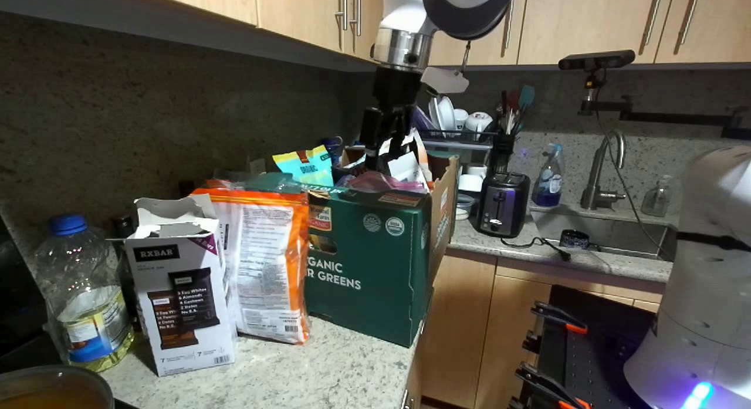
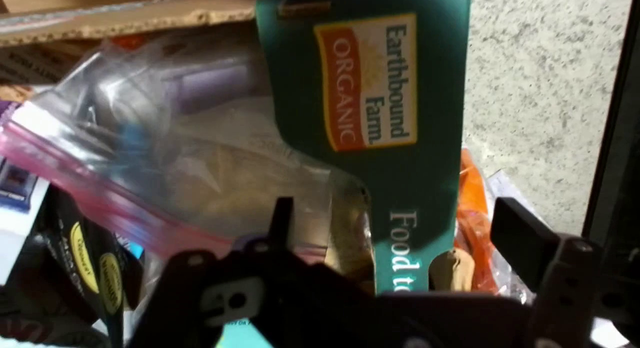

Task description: Pick up the popcorn bag and plastic container from the bag and put them on the countertop.

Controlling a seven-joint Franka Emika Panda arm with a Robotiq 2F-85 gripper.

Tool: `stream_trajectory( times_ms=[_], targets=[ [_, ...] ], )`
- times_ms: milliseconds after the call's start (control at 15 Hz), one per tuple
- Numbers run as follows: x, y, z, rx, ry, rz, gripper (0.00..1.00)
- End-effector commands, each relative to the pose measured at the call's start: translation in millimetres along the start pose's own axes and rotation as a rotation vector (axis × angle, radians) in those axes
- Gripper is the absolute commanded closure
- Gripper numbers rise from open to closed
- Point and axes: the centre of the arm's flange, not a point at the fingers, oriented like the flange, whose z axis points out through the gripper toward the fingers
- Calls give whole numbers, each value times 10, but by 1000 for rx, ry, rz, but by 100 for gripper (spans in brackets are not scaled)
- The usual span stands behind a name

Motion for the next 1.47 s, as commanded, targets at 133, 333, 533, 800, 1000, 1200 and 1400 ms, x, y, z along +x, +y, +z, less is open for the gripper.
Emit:
stream_trajectory(
  times_ms=[133, 333, 533, 800, 1000, 1200, 1400],
  targets=[
    [660, 167, 139, -70, 64, 13, 0],
    [982, 335, 217, -93, 112, 2, 0],
    [1266, 537, 326, -122, 148, 4, 0],
    [1505, 842, 534, -141, 141, 74, 0],
    [1600, 1028, 725, -157, 133, 114, 0],
    [1613, 1181, 916, -170, 104, 136, 0],
    [1573, 1347, 1095, -183, 88, 178, 0]
  ],
)
